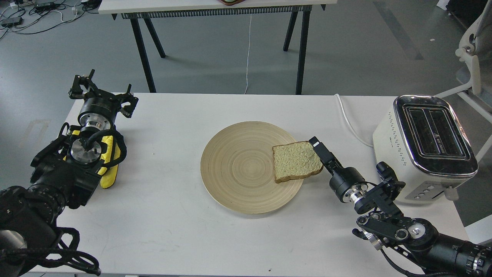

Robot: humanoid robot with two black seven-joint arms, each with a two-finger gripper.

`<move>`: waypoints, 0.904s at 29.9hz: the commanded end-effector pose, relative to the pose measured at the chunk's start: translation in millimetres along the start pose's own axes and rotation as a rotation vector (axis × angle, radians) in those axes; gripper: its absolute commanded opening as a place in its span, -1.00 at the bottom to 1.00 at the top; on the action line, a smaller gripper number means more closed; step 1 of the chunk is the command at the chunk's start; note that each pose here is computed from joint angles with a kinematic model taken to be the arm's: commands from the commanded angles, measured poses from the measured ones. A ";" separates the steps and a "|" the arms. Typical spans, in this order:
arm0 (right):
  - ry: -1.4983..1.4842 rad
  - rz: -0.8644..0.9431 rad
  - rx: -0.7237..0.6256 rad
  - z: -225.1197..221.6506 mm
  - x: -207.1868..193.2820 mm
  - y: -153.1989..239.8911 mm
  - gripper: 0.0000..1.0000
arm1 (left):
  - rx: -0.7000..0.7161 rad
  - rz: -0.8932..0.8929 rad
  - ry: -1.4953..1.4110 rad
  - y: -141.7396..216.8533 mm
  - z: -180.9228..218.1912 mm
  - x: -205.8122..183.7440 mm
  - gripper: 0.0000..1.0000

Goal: Put bread in toaster with right arm
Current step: 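Close the right gripper on the edge of the bread slice, then lift the bread with the right gripper up above the toaster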

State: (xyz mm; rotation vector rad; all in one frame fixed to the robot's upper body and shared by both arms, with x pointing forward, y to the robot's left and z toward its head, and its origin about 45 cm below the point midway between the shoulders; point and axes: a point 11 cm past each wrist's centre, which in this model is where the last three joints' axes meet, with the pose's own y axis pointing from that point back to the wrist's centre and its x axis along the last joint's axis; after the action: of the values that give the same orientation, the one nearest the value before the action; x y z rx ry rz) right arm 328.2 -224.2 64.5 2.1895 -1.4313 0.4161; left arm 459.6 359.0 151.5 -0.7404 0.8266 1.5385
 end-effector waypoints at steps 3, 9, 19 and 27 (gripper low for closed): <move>0.033 -0.033 -0.018 8.6 -6.9 4.4 -0.01 | 0.000 -0.001 0.000 -0.2 0.1 -0.3 1.00; 0.034 -0.038 -0.021 9.9 -8.1 5.8 -0.25 | 0.000 -0.001 0.000 -0.2 0.1 -0.3 1.00; 0.025 -0.033 -0.010 4.4 -6.2 2.6 -0.78 | 0.000 0.001 0.000 0.2 -0.1 0.5 1.00; -0.015 -0.008 0.030 -12.5 4.6 -1.4 -0.83 | 0.000 0.001 0.000 0.2 -0.1 0.5 1.00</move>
State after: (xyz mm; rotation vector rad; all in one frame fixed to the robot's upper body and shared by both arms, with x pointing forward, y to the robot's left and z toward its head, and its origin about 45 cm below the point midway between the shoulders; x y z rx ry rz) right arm 326.5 -220.8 66.1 2.2071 -1.4016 0.4199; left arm 459.5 359.0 151.4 -0.7402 0.8269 1.5387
